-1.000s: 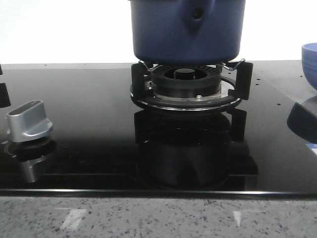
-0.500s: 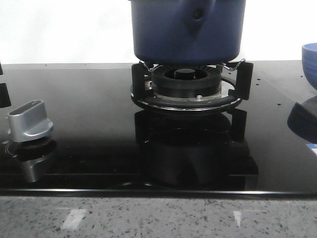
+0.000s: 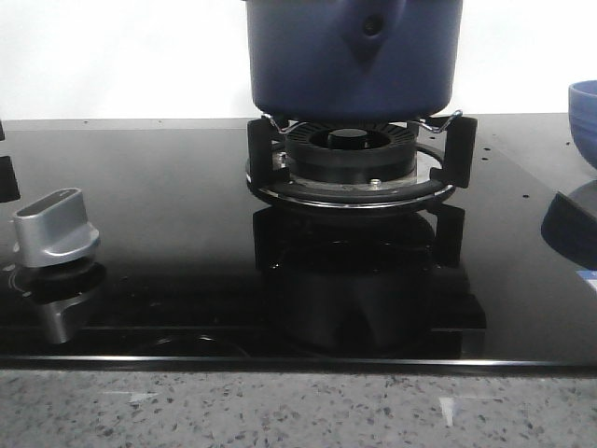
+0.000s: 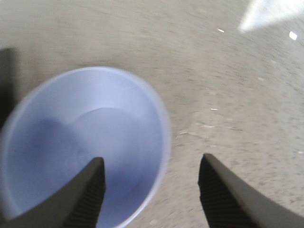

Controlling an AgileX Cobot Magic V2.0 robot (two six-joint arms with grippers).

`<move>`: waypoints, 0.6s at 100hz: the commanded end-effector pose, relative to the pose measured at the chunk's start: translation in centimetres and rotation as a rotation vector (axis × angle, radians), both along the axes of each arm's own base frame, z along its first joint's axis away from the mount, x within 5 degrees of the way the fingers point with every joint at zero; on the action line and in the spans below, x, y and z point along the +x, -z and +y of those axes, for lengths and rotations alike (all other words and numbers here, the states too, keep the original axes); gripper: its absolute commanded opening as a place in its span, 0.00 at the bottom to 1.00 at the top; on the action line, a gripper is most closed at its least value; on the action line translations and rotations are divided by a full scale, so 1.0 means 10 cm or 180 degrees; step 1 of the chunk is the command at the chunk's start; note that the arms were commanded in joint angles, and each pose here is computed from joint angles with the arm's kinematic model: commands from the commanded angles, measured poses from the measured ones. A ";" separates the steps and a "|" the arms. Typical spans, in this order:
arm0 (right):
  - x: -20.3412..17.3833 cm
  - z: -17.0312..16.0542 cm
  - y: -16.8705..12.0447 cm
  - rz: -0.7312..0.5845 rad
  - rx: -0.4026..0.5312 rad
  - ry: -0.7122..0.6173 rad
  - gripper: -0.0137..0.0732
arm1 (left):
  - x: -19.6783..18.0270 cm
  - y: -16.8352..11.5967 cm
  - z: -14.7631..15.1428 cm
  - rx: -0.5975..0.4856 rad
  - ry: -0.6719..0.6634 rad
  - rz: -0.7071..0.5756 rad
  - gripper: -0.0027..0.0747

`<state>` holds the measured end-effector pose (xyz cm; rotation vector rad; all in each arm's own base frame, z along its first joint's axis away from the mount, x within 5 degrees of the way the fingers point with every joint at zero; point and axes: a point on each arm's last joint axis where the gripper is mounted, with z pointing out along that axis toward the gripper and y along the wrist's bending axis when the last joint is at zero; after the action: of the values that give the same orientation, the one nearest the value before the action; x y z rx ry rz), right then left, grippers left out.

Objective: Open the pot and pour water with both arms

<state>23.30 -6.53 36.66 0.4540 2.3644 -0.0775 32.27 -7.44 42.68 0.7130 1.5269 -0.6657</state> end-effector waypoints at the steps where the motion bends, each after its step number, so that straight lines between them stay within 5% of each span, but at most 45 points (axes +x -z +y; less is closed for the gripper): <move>1: 0.17 -0.16 -0.02 0.0002 -0.0062 0.0086 0.61 | -0.18 -0.32 0.00 -0.0288 0.0052 -0.0240 0.37; 43: 0.71 -0.31 0.63 0.0519 0.0304 0.0016 0.61 | -0.18 -0.32 0.00 -0.0288 0.0052 -0.0240 0.37; 49: 0.74 -0.32 0.67 0.0555 0.0316 0.0018 0.56 | -0.18 -0.32 0.00 -0.0288 0.0052 -0.0240 0.37; 60: 0.76 -0.33 0.71 0.0574 0.0330 0.0020 0.32 | -0.18 -0.32 0.00 -0.0288 0.0052 -0.0240 0.37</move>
<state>30.70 -9.52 27.48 0.5492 2.6559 0.0185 32.14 -7.45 42.68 0.7267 1.5259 -0.6713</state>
